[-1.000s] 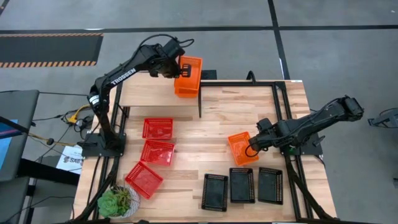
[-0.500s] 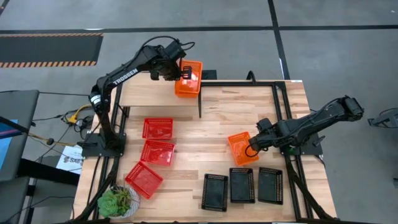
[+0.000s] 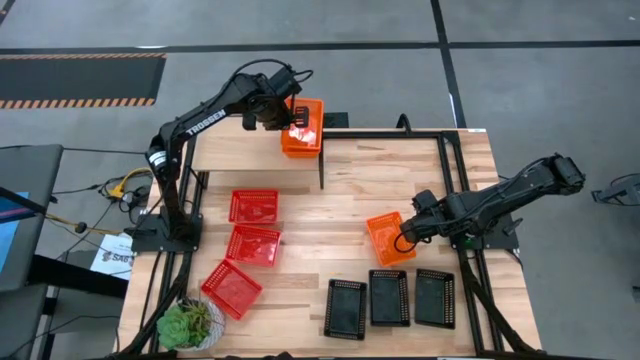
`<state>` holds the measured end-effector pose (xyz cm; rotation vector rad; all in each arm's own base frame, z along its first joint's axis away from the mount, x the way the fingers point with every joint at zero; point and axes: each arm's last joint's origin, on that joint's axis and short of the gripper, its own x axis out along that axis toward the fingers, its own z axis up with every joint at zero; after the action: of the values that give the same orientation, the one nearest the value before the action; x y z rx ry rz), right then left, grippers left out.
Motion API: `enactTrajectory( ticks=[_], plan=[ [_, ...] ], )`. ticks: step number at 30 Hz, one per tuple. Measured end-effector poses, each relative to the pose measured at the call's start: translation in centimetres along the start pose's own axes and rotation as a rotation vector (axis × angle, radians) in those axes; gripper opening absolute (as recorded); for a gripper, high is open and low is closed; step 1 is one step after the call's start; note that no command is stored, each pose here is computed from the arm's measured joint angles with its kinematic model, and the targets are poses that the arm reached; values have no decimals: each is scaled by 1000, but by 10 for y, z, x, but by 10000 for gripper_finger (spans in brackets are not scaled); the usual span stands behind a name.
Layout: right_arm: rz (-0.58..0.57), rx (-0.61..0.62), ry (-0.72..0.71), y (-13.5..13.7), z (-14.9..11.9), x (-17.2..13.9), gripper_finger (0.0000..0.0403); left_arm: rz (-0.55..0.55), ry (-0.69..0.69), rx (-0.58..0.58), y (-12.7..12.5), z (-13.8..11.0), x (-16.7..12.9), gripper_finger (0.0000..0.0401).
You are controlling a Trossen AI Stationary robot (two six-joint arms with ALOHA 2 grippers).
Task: Stack baskets on shelf by color
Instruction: Stack the left orange bin on top of the other orange bin on the shelf, then adjust the orange bin
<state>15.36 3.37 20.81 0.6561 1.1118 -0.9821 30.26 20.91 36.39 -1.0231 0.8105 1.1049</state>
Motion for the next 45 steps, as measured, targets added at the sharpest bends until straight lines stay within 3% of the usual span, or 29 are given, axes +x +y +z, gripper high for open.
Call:
enactTrajectory(
  ticks=[16, 24, 31, 37, 45],
  plan=[
    [0, -2, 0, 0, 0, 0, 124, 4, 4, 10, 1, 0, 0, 93],
    [0, -2, 0, 0, 0, 0, 124, 2, 5, 71, 1, 0, 0, 132],
    [-9, 5, 23, -1, -1, 0, 124, -86, 101, 122, 2, 1, -1, 171],
    [-110, 52, 90, -12, -2, 0, 119, -234, 170, 187, -1, 4, -26, 181],
    [-120, 37, 130, 1, -7, 15, 113, -411, 101, 300, -24, -18, -90, 181]
  ],
)
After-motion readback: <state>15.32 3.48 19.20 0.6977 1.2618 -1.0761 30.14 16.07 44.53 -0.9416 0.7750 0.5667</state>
